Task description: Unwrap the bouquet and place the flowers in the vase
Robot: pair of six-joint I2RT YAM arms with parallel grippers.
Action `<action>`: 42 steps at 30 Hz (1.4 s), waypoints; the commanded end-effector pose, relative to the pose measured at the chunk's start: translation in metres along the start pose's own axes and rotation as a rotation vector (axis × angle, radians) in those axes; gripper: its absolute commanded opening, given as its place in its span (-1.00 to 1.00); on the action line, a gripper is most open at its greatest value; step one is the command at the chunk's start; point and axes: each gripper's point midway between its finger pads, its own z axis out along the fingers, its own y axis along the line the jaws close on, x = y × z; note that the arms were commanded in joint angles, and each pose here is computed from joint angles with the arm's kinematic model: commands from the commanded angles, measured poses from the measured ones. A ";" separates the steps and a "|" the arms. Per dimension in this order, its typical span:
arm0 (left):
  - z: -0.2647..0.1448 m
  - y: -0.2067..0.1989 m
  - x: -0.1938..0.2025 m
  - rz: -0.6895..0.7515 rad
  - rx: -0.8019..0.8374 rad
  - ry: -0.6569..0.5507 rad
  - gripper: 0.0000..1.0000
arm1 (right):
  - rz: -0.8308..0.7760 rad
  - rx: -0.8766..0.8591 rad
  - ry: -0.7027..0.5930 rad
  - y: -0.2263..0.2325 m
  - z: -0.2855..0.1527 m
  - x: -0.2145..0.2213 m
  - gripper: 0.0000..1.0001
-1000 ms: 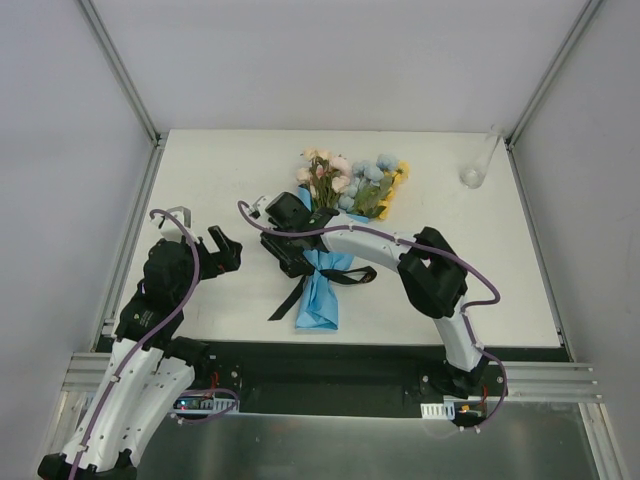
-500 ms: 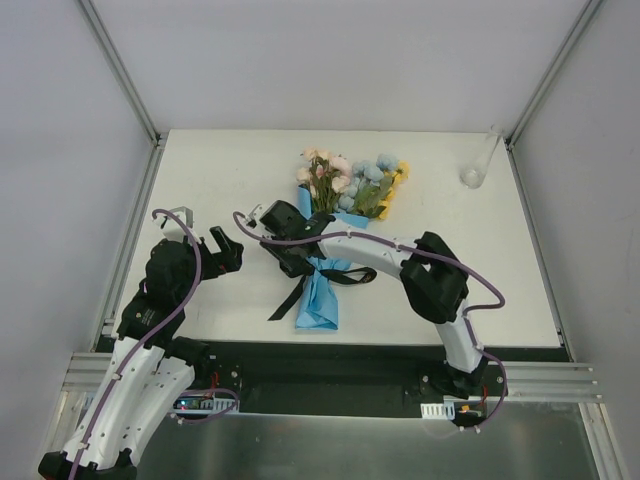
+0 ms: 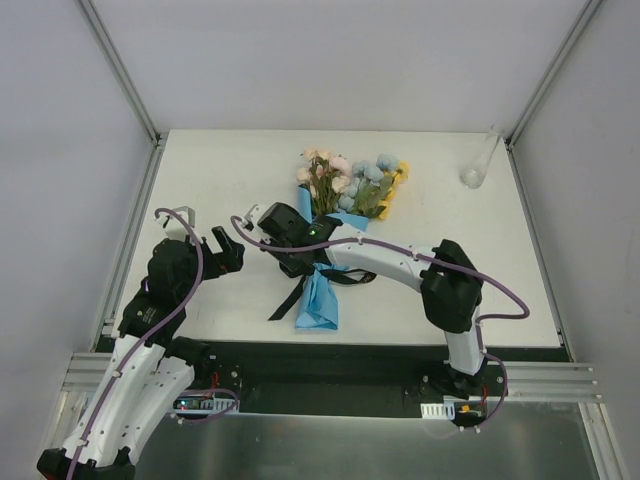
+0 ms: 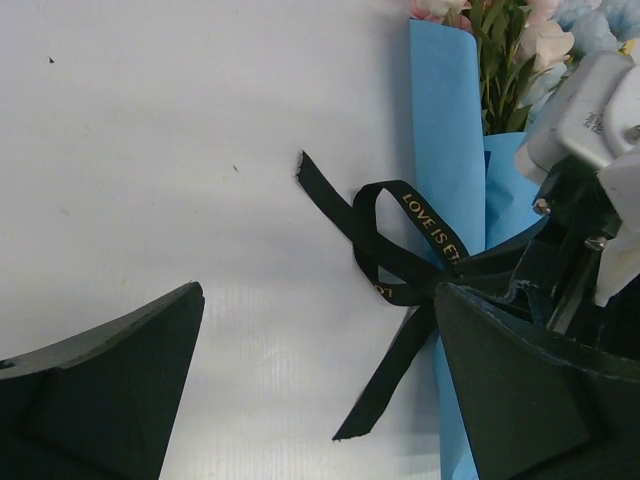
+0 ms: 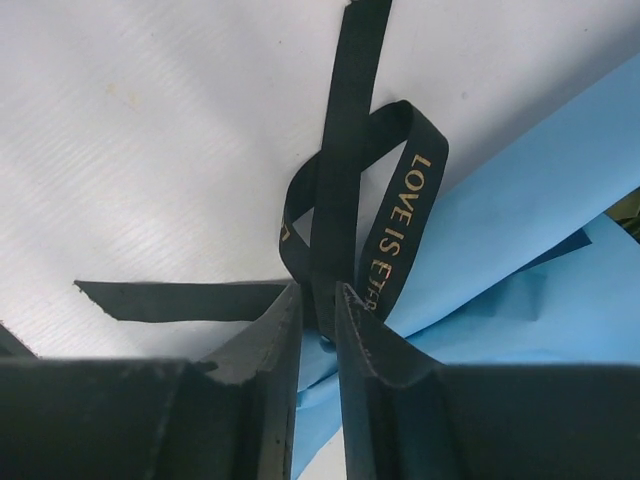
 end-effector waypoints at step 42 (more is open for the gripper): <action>0.002 -0.014 -0.007 0.004 0.061 -0.023 0.98 | -0.027 -0.024 0.095 -0.013 0.050 0.027 -0.36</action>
